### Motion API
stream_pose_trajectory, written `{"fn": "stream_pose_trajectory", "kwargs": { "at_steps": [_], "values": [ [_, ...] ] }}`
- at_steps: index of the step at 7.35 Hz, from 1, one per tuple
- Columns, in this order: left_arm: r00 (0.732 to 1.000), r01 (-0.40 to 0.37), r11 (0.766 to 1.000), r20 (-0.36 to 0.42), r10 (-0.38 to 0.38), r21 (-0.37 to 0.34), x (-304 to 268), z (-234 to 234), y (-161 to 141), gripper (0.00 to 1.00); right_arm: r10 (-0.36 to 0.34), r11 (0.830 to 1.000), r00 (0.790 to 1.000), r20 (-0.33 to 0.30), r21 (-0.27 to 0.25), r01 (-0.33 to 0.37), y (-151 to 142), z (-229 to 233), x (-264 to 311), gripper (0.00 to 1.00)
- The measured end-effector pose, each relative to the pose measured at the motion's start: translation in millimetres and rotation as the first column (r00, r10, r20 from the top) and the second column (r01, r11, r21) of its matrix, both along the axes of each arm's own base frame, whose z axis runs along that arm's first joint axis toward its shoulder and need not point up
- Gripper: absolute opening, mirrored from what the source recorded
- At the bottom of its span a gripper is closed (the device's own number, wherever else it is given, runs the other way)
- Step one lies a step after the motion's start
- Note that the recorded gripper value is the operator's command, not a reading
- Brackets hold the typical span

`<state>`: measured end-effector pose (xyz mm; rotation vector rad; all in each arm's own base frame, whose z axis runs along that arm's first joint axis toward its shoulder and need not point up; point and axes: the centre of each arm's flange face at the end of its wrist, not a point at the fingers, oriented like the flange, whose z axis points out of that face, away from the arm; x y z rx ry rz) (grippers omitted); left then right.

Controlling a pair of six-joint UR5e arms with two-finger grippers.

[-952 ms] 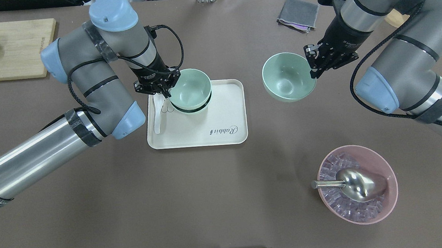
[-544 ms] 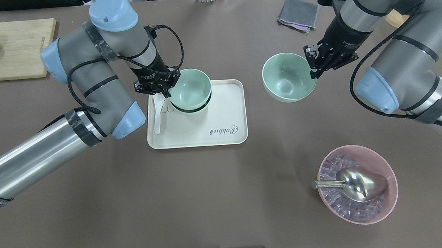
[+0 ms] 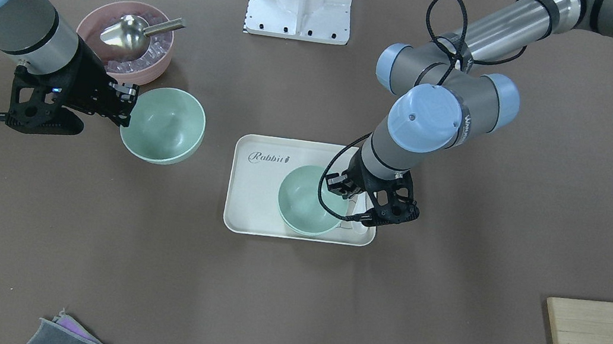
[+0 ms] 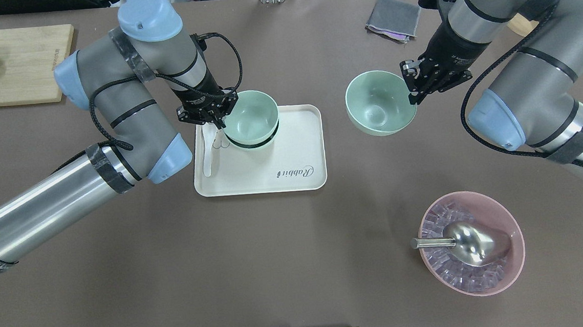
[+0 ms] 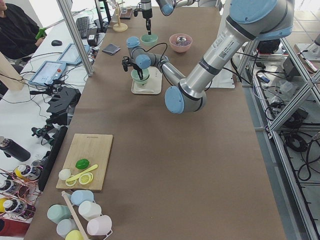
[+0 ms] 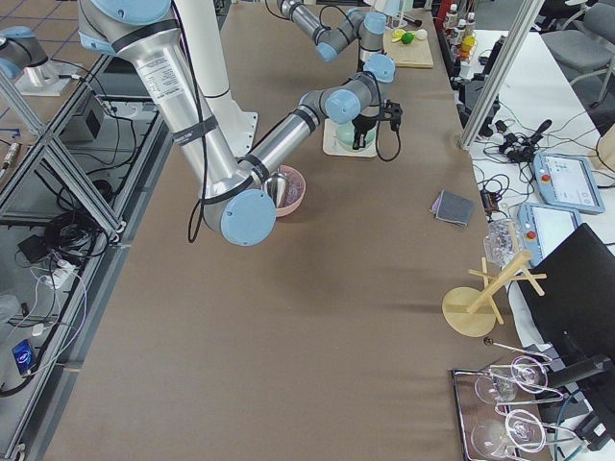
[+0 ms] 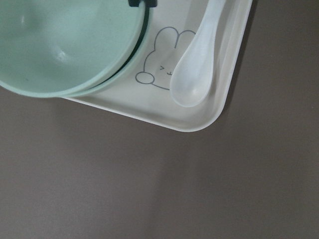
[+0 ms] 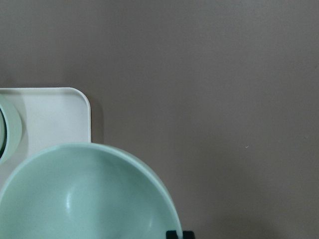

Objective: Stack green bowls together

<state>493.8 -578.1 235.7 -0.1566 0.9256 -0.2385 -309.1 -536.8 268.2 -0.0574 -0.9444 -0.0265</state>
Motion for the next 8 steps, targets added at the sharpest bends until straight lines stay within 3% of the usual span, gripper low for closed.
{"fn": "stream_pose_trajectory", "kwargs": {
  "at_steps": [8],
  "values": [
    [1.000, 0.000, 1.000, 0.002, 0.000, -0.002, 2.9, 0.7, -2.1, 0.00, -0.001, 1.000, 1.000, -0.003, -0.001, 0.001, 0.3, 1.1, -1.3, 0.00]
  ]
}}
